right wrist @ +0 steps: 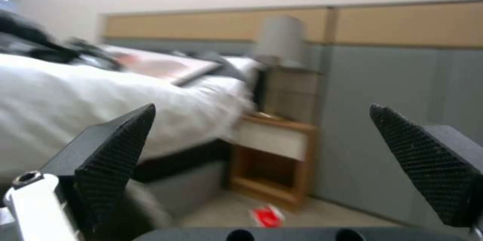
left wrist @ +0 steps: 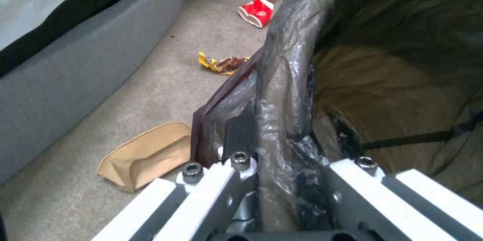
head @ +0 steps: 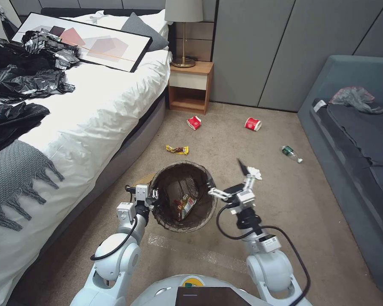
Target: Pick up the trash bin, then pick up the garbage from the floor and place it into the trash bin.
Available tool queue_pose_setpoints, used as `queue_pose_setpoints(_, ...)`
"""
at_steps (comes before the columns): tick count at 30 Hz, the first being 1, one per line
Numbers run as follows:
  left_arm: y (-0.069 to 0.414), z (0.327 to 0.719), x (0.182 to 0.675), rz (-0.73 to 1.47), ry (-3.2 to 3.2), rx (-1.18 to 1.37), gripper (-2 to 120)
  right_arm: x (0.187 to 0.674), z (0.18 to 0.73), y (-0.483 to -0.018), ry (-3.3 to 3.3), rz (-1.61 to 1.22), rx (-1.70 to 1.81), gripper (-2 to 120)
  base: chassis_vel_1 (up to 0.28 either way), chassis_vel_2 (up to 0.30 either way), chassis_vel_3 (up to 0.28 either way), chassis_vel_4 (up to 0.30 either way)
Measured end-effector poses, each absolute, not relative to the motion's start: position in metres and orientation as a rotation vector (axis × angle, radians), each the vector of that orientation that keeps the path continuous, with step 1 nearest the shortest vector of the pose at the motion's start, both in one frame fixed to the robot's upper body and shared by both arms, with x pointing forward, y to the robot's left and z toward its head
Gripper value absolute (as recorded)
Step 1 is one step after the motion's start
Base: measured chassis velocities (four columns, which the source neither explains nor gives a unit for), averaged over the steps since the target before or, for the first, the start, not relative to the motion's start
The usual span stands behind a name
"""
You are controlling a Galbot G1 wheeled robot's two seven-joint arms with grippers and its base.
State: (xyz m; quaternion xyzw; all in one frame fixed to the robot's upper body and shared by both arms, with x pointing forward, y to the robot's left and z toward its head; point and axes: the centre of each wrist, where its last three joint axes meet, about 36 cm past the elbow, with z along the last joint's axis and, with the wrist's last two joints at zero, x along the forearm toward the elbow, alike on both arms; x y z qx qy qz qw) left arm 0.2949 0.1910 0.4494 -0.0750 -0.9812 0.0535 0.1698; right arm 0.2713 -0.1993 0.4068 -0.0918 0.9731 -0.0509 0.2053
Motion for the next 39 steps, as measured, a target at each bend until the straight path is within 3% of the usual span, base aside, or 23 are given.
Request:
queue_pose_setpoints(4, 0.193, 0.449, 0.295, 0.148, -2.790, -0.208, 0, 0.261, 0.393, -0.213, 2.808, -0.138, 0.019, 100, 0.000, 0.000, 0.000, 0.000)
queue_pose_setpoints(15, 0.194, 0.450, 0.296, 0.150, -2.792, -0.206, 0, 0.239, 0.336, -0.256, 2.888, -0.149, 0.296, 100, 0.000, 0.000, 0.000, 0.000)
queue_pose_setpoints(39, 0.194, 0.450, 0.295, 0.151, -2.792, -0.203, 0, 0.248, 0.316, -0.261, 2.841, -0.148, 0.327, 100, 0.000, 0.000, 0.000, 0.000)
